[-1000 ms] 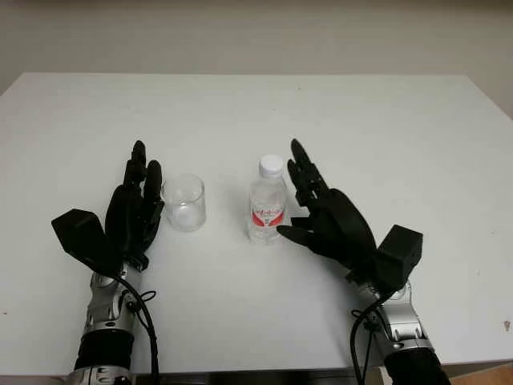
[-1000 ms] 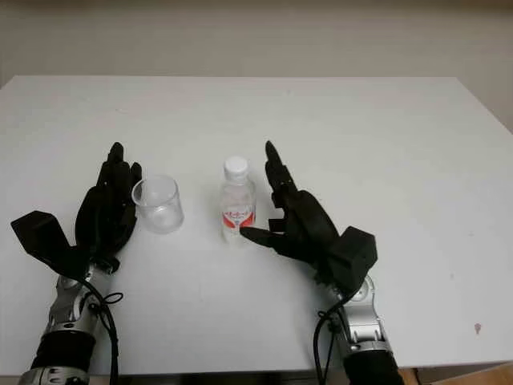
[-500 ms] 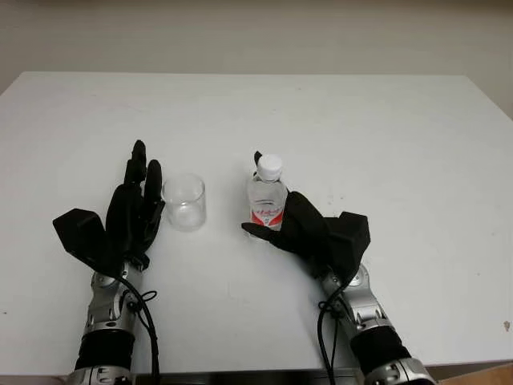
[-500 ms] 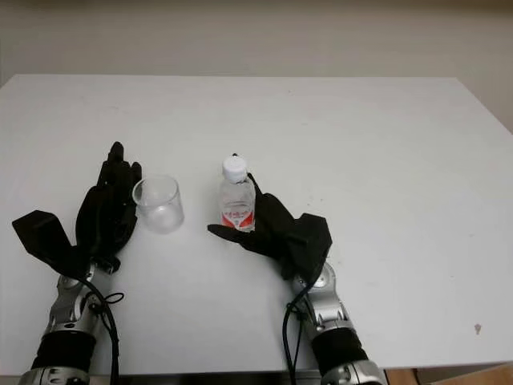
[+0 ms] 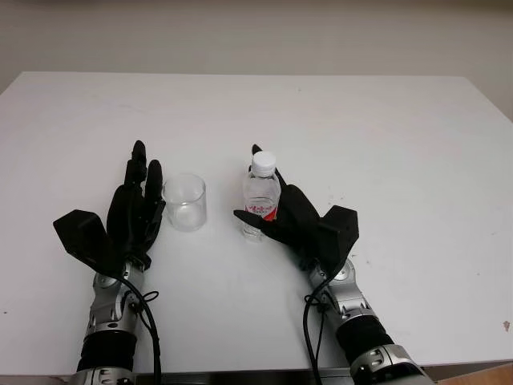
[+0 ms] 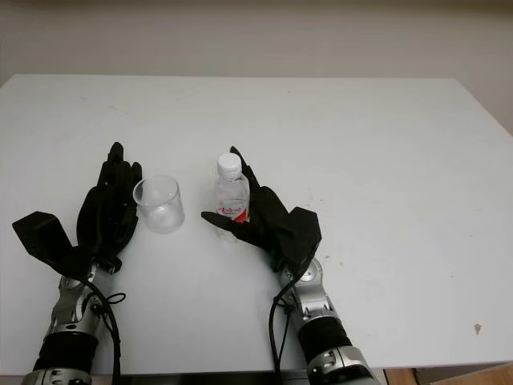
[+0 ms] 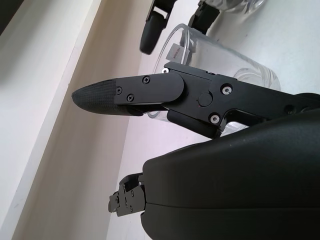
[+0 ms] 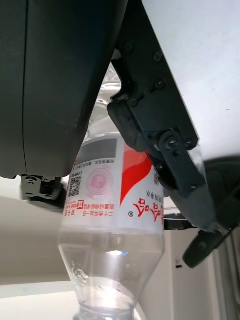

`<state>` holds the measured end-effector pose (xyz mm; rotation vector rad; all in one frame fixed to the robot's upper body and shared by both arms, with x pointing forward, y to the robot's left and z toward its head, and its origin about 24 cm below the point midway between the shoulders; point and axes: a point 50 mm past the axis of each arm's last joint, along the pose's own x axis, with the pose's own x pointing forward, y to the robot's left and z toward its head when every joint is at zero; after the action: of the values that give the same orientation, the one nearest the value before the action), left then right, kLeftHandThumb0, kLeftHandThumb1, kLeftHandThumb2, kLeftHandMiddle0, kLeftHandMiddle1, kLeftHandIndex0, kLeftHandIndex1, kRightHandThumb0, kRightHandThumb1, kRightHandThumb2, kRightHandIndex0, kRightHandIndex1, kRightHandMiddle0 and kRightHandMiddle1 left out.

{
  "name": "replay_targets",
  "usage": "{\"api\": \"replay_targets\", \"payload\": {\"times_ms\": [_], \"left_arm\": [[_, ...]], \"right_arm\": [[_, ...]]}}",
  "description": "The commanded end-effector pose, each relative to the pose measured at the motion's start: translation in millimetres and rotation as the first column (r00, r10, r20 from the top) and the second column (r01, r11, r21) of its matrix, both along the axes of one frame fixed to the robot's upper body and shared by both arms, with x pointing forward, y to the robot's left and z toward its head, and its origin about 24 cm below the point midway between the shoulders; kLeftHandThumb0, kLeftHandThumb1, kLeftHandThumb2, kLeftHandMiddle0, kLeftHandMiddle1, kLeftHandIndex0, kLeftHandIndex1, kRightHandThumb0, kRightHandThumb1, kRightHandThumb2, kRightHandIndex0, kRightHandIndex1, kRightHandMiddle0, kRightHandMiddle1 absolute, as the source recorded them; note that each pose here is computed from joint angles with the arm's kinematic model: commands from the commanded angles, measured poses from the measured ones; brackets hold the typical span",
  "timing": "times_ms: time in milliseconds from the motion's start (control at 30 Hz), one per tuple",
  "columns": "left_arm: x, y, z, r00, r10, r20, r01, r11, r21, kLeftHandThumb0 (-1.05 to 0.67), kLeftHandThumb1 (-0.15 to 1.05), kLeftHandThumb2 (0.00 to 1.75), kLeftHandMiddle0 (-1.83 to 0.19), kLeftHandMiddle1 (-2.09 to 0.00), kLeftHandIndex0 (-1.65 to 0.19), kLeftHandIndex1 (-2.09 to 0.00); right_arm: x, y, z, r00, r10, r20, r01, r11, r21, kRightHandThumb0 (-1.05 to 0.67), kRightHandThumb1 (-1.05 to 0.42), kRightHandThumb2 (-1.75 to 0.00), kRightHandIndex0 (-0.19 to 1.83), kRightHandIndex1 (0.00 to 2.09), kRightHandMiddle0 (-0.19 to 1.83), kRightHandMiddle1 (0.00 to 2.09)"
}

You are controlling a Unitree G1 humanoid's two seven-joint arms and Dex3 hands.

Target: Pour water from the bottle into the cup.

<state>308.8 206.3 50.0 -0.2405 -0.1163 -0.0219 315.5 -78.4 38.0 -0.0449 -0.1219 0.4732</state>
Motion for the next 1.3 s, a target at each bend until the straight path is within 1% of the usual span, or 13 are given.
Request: {"api": "replay_targets", "payload": {"times_ms": [0,33,67,233,300,433,633,800,933,1067,1133,1200,1267], "left_arm": [[-3.7,0.2,-5.3,1.0,0.007,-0.014,-0.008,1.0,-0.013,-0.72,1.05,0.41,0.13,-0.06,0.16,-0.06],[-3.7,0.1,-5.4,1.0,0.009,-0.015,-0.009,1.0,-0.016,-0.72,1.05,0.41,0.13,-0.06,0.15,-0.06],[-3.7,0.0,-5.5,1.0,0.01,-0.016,-0.011,1.0,-0.017,-0.72,1.05,0.4,0.12,-0.06,0.15,-0.06],[-2.8,-0.8,-5.2,1.0,0.004,-0.014,-0.004,1.0,-0.009,-0.7,1.05,0.43,0.13,-0.06,0.15,-0.06],[-2.3,-1.1,-5.3,1.0,0.002,-0.014,-0.003,1.0,-0.006,-0.7,1.05,0.43,0.13,-0.05,0.15,-0.06],[-1.3,-1.5,-5.3,1.0,0.001,-0.013,-0.001,1.0,-0.005,-0.71,1.05,0.44,0.14,-0.05,0.16,-0.05],[-2.0,-1.0,-5.3,1.0,0.005,-0.013,-0.005,1.0,-0.002,-0.71,1.05,0.44,0.14,-0.05,0.16,-0.05],[-2.2,-0.4,-5.3,1.0,0.006,-0.014,-0.006,1.0,-0.015,-0.71,1.05,0.42,0.13,-0.06,0.16,-0.05],[-2.6,0.2,-5.3,1.0,0.008,-0.015,-0.007,1.0,0.002,-0.71,1.05,0.43,0.14,-0.05,0.16,-0.06],[-2.7,-0.4,-5.2,1.0,0.011,-0.014,-0.011,1.0,0.004,-0.71,1.05,0.43,0.13,-0.05,0.15,-0.06],[-2.6,-1.0,-5.0,1.0,0.013,-0.016,-0.013,1.0,-0.002,-0.71,1.05,0.43,0.12,-0.06,0.15,-0.06],[-2.2,-1.3,-5.1,1.0,0.012,-0.016,-0.012,1.0,-0.01,-0.71,1.05,0.42,0.12,-0.06,0.15,-0.06],[-1.8,-1.6,-5.2,1.0,0.012,-0.016,-0.012,1.0,-0.009,-0.71,1.05,0.42,0.11,-0.06,0.14,-0.06]], "right_arm": [[-2.4,0.1,-1.1,1.0,0.003,0.016,-0.002,0.999,-0.038,-0.55,-1.0,-0.07,0.97,2.05,0.63,2.04],[-2.5,-0.3,-0.7,1.0,0.009,0.022,-0.008,0.999,-0.053,-0.54,-1.03,-0.09,1.13,2.07,0.82,2.07],[-2.7,-0.6,-0.5,1.0,0.013,0.025,-0.012,0.998,-0.061,-0.53,-1.04,-0.11,1.21,2.08,0.95,2.08],[-3.1,-4.6,1.4,0.997,0.066,0.042,-0.061,0.991,-0.123,-0.49,-1.05,-0.21,1.48,2.09,1.32,2.09],[-3.4,-6.7,2.5,0.995,0.084,0.046,-0.077,0.987,-0.14,-0.48,-1.05,-0.24,1.56,2.09,1.38,2.09],[-4.4,-9.4,4.6,0.992,0.111,0.068,-0.097,0.979,-0.18,-0.51,-1.05,-0.33,1.67,2.09,1.35,2.09],[-2.8,-8.0,9.3,0.991,0.104,0.088,-0.087,0.98,-0.182,-0.48,-1.05,-0.4,1.82,2.09,1.52,2.09],[13.0,-7.7,26.9,0.986,0.053,0.16,-0.02,0.98,-0.2,-0.44,-1.05,-0.45,1.83,2.09,1.63,2.09],[26.9,-8.5,41.4,0.979,0.018,0.202,0.025,0.978,-0.208,-0.42,-1.05,-0.48,1.83,2.09,1.66,2.09],[45.4,-8.6,63.8,0.963,0.005,0.269,0.067,0.965,-0.255,-0.39,-1.05,-0.49,1.83,2.09,1.65,2.09],[51.6,-9.1,70.9,0.957,0.008,0.289,0.075,0.958,-0.276,-0.39,-1.05,-0.48,1.83,2.09,1.59,2.09],[57.9,-9.6,78.8,0.947,0.018,0.322,0.091,0.943,-0.319,-0.38,-1.05,-0.43,1.67,2.09,1.39,2.09],[63.7,-9.5,85.4,0.938,0.025,0.345,0.112,0.921,-0.372,-0.38,-1.05,-0.41,1.58,2.09,1.27,2.09]]}}
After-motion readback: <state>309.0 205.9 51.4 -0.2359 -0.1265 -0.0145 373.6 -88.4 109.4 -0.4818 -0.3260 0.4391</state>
